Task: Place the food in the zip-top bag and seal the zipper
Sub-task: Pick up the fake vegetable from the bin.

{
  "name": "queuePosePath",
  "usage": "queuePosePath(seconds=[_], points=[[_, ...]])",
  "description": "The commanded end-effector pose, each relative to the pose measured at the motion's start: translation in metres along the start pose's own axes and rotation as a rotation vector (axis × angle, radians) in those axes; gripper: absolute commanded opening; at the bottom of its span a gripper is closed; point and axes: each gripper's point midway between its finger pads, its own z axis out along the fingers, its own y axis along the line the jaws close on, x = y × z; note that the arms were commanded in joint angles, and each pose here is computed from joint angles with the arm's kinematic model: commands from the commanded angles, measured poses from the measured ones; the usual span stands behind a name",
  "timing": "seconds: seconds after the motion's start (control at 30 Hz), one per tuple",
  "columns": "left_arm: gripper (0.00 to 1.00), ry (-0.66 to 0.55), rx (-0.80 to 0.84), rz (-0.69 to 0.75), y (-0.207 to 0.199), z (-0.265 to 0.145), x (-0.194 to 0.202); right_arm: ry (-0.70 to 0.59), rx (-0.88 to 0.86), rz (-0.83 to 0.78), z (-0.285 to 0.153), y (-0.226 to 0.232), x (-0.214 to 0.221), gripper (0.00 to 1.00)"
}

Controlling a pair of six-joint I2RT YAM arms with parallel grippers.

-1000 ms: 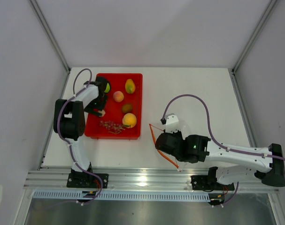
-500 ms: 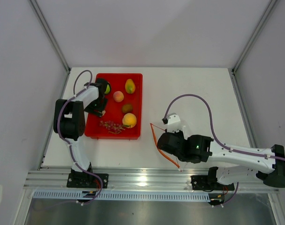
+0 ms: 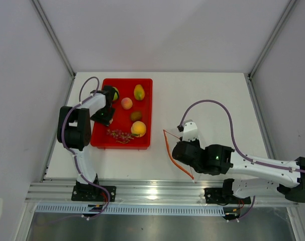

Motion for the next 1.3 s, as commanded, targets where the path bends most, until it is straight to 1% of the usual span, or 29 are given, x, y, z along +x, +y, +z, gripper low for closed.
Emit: queuePosePath(seconds=[0.0,0.07,0.2,0.33,0.37,0.43,0.47,0.57,0.63,0.73,0.8,0.83,0.9,0.93,1.0,1.1,1.13,1.23,1.27], points=[[0.61,-0.005,0.047,-0.008,-0.002,-0.009,-0.01,-0.018,0.002,0.018,-0.003,0.002,-0.011,0.0],[0.59,0.0,0.055,0.0,-0.003,-0.009,-0.009,-0.017,0.0,0.018,-0.003,0.004,-0.013,0.0],[0.58,0.012,0.053,0.015,-0.003,-0.008,-0.009,-0.018,0.002,0.018,-0.002,0.005,-0.014,0.0],[0.62,0.012,0.05,0.036,-0.005,-0.009,-0.01,-0.012,0.001,0.017,-0.001,0.008,-0.013,0.0],[0.66,0.011,0.05,0.039,-0.006,-0.01,-0.01,-0.011,0.002,0.016,0.0,0.008,-0.013,0.0],[0.69,-0.01,0.048,0.047,-0.007,-0.015,-0.012,-0.01,-0.001,0.015,0.0,0.009,-0.013,0.0],[0.75,-0.026,0.054,0.043,-0.01,-0.02,-0.015,-0.01,-0.004,0.016,0.0,0.01,-0.013,0.0],[0.86,-0.054,0.037,0.033,-0.007,-0.025,-0.018,-0.01,-0.004,0.017,0.0,0.01,-0.013,0.0],[0.87,-0.055,0.025,0.028,-0.005,-0.024,-0.018,-0.012,-0.007,0.022,0.0,0.01,-0.013,0.0],[0.78,-0.062,0.014,0.026,-0.005,-0.023,-0.018,-0.011,-0.008,0.02,-0.002,0.007,-0.012,0.0],[0.75,-0.053,0.002,0.029,-0.003,-0.021,-0.016,-0.017,-0.009,0.027,-0.003,0.006,-0.013,0.0],[0.69,-0.048,0.0,0.027,-0.003,-0.02,-0.015,-0.018,-0.012,0.029,-0.004,0.005,-0.013,0.0],[0.62,-0.047,-0.01,0.027,-0.002,-0.017,-0.012,-0.026,-0.018,0.036,-0.005,0.004,-0.014,0.0],[0.6,-0.055,-0.012,0.028,-0.002,-0.018,-0.013,-0.027,-0.019,0.038,-0.005,0.004,-0.013,0.0],[0.6,-0.06,-0.013,0.031,-0.003,-0.018,-0.013,-0.025,-0.021,0.038,-0.006,0.003,-0.012,0.0],[0.53,-0.066,-0.015,0.032,-0.004,-0.021,-0.015,-0.032,-0.023,0.041,-0.007,0.002,-0.013,0.0],[0.4,-0.068,-0.008,0.03,-0.004,-0.024,-0.016,-0.031,-0.022,0.04,-0.006,0.002,-0.013,0.0],[0.26,-0.084,0.02,0.03,-0.009,-0.033,-0.02,-0.031,-0.022,0.035,-0.006,0.002,-0.012,0.0],[0.24,-0.085,0.025,0.028,-0.01,-0.035,-0.02,-0.031,-0.026,0.034,-0.006,0.003,-0.013,0.0]])
